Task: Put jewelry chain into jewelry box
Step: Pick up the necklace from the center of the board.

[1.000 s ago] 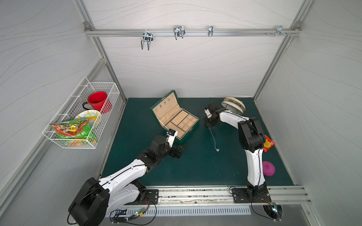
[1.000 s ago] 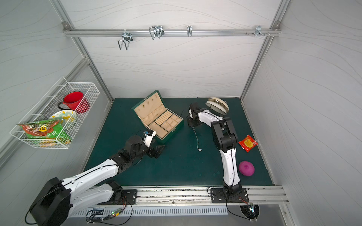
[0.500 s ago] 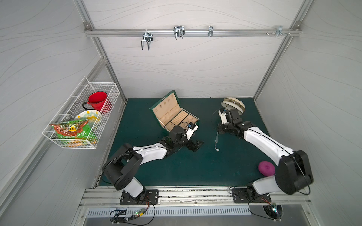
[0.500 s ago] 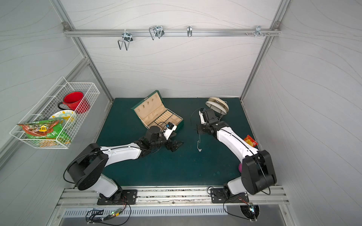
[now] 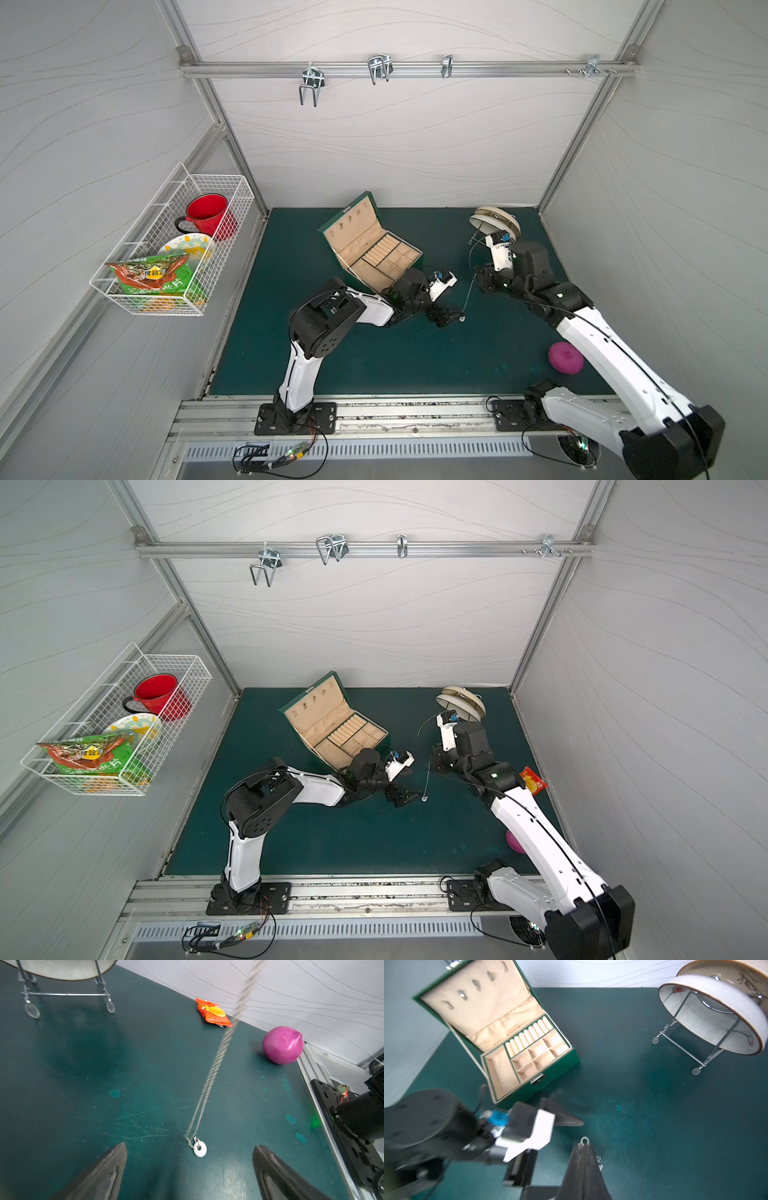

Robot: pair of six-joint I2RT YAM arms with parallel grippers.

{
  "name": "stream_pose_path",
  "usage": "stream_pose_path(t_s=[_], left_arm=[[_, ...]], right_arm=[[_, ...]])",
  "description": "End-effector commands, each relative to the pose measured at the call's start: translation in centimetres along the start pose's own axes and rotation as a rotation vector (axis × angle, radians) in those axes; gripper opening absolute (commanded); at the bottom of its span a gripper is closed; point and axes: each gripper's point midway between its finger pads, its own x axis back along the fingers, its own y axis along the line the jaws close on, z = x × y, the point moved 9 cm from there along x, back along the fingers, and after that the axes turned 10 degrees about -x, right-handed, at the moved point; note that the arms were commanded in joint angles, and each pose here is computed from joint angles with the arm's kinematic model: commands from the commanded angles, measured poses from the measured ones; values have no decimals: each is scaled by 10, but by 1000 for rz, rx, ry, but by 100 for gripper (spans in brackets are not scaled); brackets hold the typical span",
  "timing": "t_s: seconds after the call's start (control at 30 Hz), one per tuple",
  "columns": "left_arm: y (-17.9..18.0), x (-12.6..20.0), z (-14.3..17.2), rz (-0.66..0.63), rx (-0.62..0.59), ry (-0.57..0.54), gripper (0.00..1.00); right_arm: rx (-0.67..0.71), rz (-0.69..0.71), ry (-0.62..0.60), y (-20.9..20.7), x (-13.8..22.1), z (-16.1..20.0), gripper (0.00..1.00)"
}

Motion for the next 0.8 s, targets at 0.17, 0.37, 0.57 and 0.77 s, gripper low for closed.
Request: stream_pose_path(t_s=[0.17,0.37,0.57,0.77], left_arm=[[-8,-36,-2,171,-28,-60,99],[-8,-53,17,215,12,-23,88],[-11,-58,25,250,26,-21,72],[-14,-64,36,272,41,4,60]], right_arm=[[-7,-54,20,6,27,9,0],[-8,-83,-13,11,43,5,0],[-8,-110,-36,15,53,1,0],[-8,-114,-45,16,57,-2,0]])
